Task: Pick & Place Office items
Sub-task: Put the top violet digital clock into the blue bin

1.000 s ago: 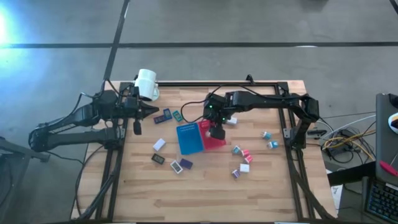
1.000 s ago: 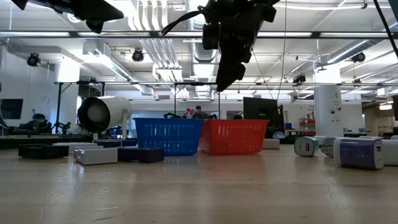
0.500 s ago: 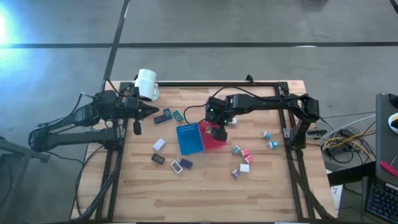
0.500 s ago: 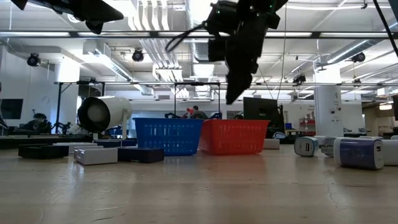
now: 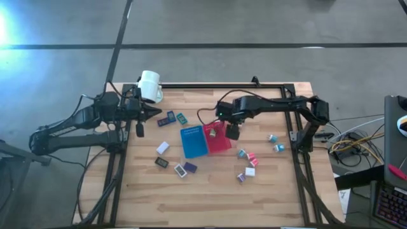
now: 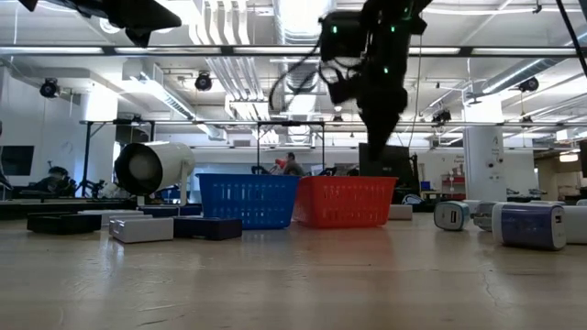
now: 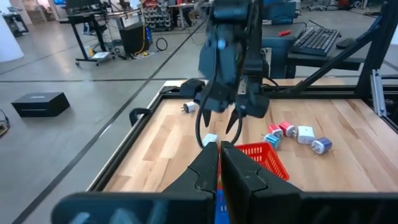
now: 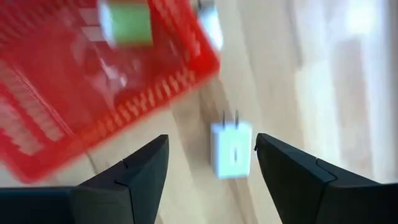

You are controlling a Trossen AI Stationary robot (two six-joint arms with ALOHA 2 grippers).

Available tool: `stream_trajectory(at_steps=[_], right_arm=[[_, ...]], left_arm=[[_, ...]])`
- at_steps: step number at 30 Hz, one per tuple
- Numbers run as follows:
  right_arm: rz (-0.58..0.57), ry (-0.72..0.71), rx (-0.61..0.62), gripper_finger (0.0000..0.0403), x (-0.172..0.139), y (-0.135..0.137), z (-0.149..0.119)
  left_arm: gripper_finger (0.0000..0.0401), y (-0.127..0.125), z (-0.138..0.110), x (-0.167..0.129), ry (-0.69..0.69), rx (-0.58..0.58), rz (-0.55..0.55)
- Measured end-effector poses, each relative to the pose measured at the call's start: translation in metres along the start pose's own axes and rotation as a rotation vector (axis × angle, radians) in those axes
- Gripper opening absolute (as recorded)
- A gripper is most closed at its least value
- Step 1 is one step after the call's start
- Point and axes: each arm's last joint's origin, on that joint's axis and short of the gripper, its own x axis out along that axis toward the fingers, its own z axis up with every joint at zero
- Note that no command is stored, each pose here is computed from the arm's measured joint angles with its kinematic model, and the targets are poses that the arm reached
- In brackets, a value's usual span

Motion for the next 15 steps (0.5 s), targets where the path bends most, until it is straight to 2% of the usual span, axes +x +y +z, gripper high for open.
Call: stream_trajectory(at_steps=[10, 15], right_arm=[[0.024, -0.472, 0.031, 0.0247, -0.079, -0.010, 0.005], [0.045, -0.710, 0.008, 0.0249, -0.093, -0.001, 0.001]], left_arm=[[0.0023, 0.000, 0.002, -0.001, -0.008, -0.003, 0.006], [0.0023, 0.000, 0.002, 0.000, -0.015, -0.006, 0.008]])
